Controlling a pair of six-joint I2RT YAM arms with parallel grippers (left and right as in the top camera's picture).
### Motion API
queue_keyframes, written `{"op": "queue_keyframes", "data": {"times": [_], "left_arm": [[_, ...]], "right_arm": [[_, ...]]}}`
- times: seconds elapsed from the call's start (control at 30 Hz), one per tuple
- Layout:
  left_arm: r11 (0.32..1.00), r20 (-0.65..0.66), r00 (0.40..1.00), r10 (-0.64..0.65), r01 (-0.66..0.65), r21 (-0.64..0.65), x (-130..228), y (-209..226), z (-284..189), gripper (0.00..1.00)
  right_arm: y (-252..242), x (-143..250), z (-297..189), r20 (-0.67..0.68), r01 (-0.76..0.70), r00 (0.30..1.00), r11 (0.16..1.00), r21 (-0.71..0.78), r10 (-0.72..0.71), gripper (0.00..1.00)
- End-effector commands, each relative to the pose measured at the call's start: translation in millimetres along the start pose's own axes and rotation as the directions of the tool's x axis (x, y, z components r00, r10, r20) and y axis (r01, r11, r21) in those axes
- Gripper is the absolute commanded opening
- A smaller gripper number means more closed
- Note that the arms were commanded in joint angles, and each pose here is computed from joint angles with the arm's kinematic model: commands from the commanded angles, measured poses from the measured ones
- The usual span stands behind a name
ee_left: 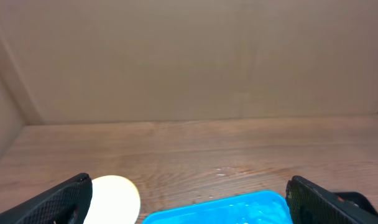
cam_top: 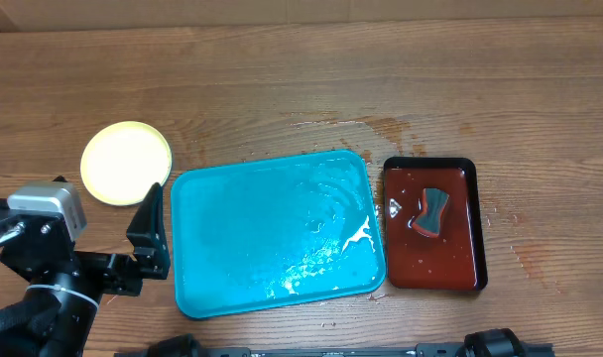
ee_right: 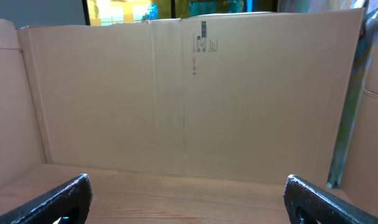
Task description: Clean dirty plates on tray and stack at the side
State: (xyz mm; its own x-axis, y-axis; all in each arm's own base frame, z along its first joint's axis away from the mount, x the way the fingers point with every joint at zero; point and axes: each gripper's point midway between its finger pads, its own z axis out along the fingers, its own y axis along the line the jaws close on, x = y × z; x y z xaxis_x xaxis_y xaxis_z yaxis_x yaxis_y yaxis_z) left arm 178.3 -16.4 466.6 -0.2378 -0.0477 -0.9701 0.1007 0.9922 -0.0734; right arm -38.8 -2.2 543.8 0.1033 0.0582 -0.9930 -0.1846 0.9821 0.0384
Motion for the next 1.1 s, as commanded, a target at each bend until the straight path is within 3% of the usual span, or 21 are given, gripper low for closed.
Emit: {"op": "queue_keyframes", "data": {"times": [0.0,0.2,0.53,0.67,0.87,1.07], "left_arm": [[0.994,0.006,1.0,0.003,-0.003,0.113,-2,-20,-2,1.0],[0.962,-0.016,1.0,-0.011,0.015,0.273,3,-47,-7,1.0],[0.97,-0.036,0.998,-0.049,0.056,0.235,5,-41,-4,1.0],[0.97,0.024,0.994,0.11,-0.113,0.215,-2,-37,-2,1.0],[0.892,0.132,0.916,0.38,-0.4,0.211,-13,-40,0,1.0],[0.852,0.211,0.893,0.399,-0.445,0.275,-22,-56,-5,1.0]], "right_arm": [[0,0,8,-0.018,-0.007,1.0,1.0,0.005,0.007,1.0],[0,0,8,-0.018,-0.007,1.0,1.0,0.005,0.007,1.0],[0,0,8,-0.018,-0.007,1.0,1.0,0.005,0.007,1.0],[0,0,8,-0.018,-0.007,1.0,1.0,0.005,0.007,1.0],[0,0,8,-0.018,-0.007,1.0,1.0,0.005,0.007,1.0],[0,0,8,-0.018,-0.007,1.0,1.0,0.005,0.007,1.0]]}}
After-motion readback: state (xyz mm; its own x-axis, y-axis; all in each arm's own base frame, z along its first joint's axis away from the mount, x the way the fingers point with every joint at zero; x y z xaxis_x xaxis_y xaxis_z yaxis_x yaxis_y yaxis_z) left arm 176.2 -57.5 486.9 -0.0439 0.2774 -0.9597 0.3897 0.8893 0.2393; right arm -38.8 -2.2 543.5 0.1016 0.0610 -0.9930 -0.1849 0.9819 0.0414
